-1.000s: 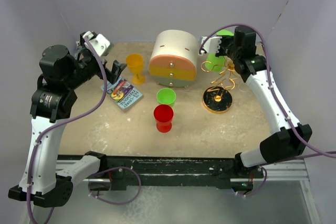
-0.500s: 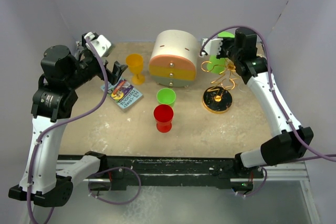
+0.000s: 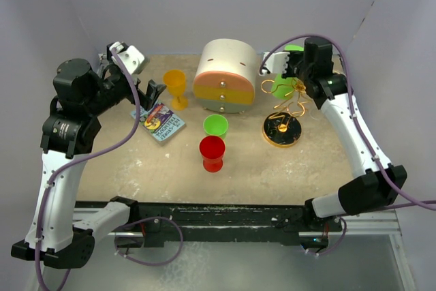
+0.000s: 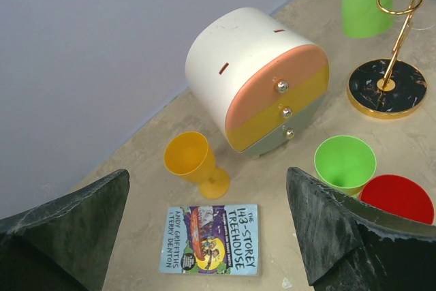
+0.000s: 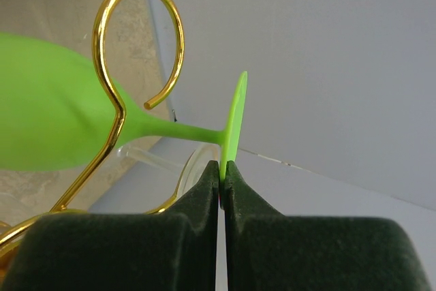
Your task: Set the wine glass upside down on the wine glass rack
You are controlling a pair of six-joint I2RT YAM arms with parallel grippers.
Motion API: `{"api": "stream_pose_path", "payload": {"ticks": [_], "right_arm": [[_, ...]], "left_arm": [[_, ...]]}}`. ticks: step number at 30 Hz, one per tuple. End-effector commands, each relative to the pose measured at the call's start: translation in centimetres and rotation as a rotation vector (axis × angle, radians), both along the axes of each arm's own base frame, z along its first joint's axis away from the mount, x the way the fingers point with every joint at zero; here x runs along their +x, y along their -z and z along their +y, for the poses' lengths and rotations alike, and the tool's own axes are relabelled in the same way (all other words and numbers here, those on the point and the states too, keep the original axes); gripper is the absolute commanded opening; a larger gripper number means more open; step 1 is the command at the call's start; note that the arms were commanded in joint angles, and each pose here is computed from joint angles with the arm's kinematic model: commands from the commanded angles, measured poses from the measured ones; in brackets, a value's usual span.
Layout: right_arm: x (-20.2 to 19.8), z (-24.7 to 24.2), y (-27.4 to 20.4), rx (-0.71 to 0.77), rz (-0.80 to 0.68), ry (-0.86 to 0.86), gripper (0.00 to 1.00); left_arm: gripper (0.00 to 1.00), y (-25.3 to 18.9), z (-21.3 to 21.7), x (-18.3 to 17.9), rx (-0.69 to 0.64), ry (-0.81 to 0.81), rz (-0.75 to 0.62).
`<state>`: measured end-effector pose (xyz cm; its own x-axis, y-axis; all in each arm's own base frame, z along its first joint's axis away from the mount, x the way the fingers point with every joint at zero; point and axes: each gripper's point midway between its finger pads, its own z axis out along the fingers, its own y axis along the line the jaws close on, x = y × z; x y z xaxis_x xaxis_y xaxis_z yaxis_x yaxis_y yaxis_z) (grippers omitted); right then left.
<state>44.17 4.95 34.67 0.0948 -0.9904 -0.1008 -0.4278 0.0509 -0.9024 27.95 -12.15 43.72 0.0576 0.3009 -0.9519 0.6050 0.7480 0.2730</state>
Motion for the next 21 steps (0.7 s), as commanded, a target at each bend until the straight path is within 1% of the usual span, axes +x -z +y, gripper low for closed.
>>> {"api": "stream_pose_path", "payload": {"ticks": [1, 21], "right_arm": [[-0.7, -0.6, -3.2, -0.028, -0.055, 0.011, 0.0], [-0.6, 0.9, -2.6, -0.087, -0.024, 0.007, 0.0]], "left_arm": [[0.99, -1.5, -0.2, 0.0, -0.027, 0.013, -0.048], [0.99, -1.2, -0.1, -0.1, -0.018, 0.011, -0.049]]}}
